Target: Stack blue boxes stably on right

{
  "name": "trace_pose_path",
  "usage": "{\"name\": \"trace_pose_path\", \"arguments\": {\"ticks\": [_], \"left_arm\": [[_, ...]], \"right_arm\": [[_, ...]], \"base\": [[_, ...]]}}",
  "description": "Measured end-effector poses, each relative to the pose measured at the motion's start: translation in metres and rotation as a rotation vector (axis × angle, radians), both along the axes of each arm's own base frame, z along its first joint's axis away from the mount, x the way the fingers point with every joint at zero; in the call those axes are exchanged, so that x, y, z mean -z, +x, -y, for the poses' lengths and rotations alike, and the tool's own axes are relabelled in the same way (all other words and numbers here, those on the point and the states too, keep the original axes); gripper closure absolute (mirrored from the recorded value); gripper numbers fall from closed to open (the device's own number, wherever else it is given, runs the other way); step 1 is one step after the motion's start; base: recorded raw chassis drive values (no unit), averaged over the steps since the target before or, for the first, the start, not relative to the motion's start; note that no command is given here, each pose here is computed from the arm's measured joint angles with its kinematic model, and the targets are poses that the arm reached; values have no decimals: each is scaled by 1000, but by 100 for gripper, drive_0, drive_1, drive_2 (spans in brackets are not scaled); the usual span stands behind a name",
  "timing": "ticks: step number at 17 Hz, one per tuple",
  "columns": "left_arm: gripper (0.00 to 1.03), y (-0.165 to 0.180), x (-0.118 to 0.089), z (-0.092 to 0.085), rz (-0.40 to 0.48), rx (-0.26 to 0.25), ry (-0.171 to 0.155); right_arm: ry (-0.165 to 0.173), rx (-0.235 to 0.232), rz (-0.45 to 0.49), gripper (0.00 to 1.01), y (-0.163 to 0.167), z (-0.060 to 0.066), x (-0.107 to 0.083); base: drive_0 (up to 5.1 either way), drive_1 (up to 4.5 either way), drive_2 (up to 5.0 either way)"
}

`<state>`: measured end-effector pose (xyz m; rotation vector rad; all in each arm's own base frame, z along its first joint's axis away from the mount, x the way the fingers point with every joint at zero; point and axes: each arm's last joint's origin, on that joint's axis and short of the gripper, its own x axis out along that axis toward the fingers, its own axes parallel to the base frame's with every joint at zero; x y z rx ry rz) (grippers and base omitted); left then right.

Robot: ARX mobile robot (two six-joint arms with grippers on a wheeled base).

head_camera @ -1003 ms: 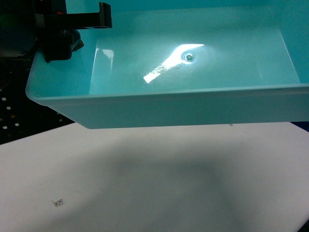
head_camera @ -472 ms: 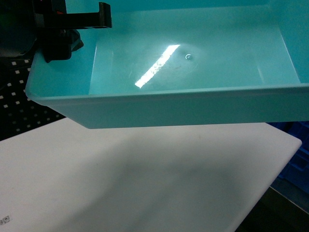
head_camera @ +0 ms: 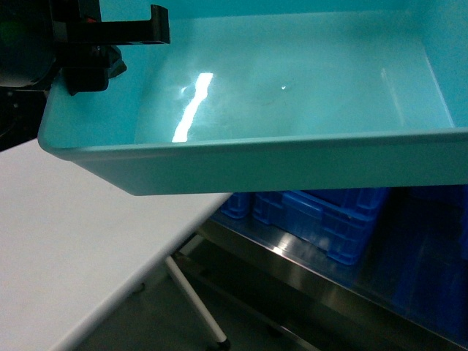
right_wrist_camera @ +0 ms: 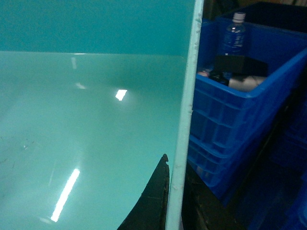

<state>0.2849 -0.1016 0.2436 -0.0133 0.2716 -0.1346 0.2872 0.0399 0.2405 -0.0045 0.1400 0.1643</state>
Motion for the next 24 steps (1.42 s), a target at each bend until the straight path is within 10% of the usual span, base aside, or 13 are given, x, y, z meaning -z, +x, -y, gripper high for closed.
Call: {"name": "trace_pose_path", "arguments": {"ticks": [13,24], "left_arm": [[101,0,0,0,0,0,4],[101,0,0,0,0,3,4]], "right_arm": [[0,0,0,94,0,0,0],[0,4,0,94,0,1,0]], "base": [[290,-568,-206],[-149,-149,-149]]}}
